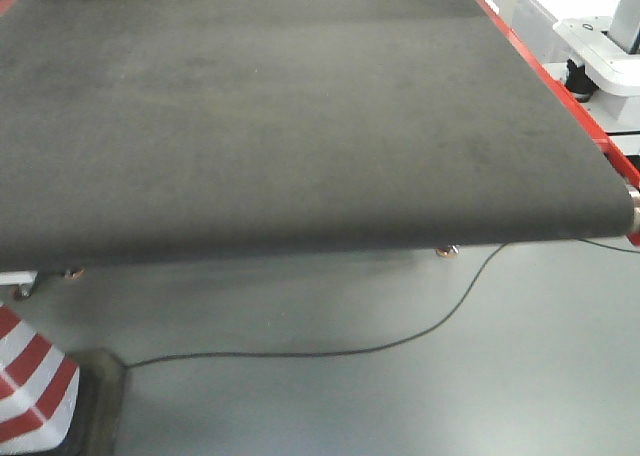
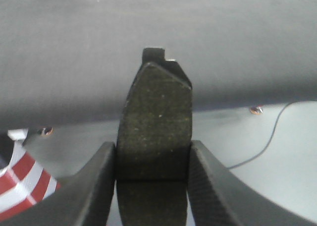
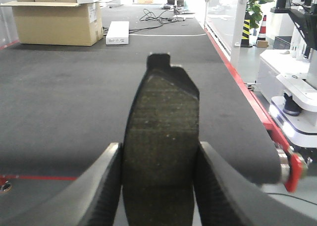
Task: Move and align brake pads A on conveyor
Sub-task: 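Turn and drive up to the black conveyor belt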
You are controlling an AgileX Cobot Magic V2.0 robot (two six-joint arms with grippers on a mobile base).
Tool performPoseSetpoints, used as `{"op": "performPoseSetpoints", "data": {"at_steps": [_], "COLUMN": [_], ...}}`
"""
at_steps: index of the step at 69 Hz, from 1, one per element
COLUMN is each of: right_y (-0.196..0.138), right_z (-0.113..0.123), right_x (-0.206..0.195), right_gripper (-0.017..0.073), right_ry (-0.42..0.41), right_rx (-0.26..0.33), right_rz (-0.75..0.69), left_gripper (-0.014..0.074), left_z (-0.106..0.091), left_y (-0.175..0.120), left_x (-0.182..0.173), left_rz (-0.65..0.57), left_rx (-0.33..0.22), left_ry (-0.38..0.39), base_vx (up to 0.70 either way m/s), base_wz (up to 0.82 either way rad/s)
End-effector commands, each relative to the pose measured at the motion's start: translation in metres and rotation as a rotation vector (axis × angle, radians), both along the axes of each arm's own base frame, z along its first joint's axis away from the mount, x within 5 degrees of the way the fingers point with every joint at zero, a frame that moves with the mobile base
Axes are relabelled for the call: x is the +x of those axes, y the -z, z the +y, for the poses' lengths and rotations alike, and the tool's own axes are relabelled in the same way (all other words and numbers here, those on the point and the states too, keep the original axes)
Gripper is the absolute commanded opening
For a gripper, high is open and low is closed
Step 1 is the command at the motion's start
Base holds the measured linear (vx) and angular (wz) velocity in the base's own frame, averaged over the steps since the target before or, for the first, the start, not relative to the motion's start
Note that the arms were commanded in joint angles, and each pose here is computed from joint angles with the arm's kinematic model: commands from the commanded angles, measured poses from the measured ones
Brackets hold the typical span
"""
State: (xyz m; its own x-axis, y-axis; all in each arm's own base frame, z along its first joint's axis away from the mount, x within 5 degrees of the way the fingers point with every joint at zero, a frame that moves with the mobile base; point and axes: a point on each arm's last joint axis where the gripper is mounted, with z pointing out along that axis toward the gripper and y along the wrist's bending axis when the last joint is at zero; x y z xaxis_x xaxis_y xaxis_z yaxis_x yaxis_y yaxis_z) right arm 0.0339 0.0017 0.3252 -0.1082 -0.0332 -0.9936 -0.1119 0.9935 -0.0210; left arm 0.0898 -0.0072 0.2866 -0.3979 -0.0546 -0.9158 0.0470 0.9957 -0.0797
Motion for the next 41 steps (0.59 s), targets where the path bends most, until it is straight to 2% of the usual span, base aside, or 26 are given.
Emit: {"op": "performPoseSetpoints", "data": {"at_steps": [1,41], "right_y": [-0.0163,-0.0163], "right_z": [0.0001,0.0001], "right_x": [0.0004,0.0004], "right_gripper": [-0.0005,-0.0005], "right_ry": [0.000,0.000], "right_rx": [-0.001,-0.002], "right_rz": [-0.111,-0.110], "left_gripper": [-0.0006,-0.0006], "left_z": [-0.0008,-0.0008], "left_y": [-0.0179,-0.0175], "left_x": [0.0021,0.0023], "left_rz": [-0.119,-0.115], "left_rx": [-0.020,-0.020], "left_ry": [0.003,0.003], "base_vx": [0.37,0.43], "base_wz": [-0.01,0.11]}}
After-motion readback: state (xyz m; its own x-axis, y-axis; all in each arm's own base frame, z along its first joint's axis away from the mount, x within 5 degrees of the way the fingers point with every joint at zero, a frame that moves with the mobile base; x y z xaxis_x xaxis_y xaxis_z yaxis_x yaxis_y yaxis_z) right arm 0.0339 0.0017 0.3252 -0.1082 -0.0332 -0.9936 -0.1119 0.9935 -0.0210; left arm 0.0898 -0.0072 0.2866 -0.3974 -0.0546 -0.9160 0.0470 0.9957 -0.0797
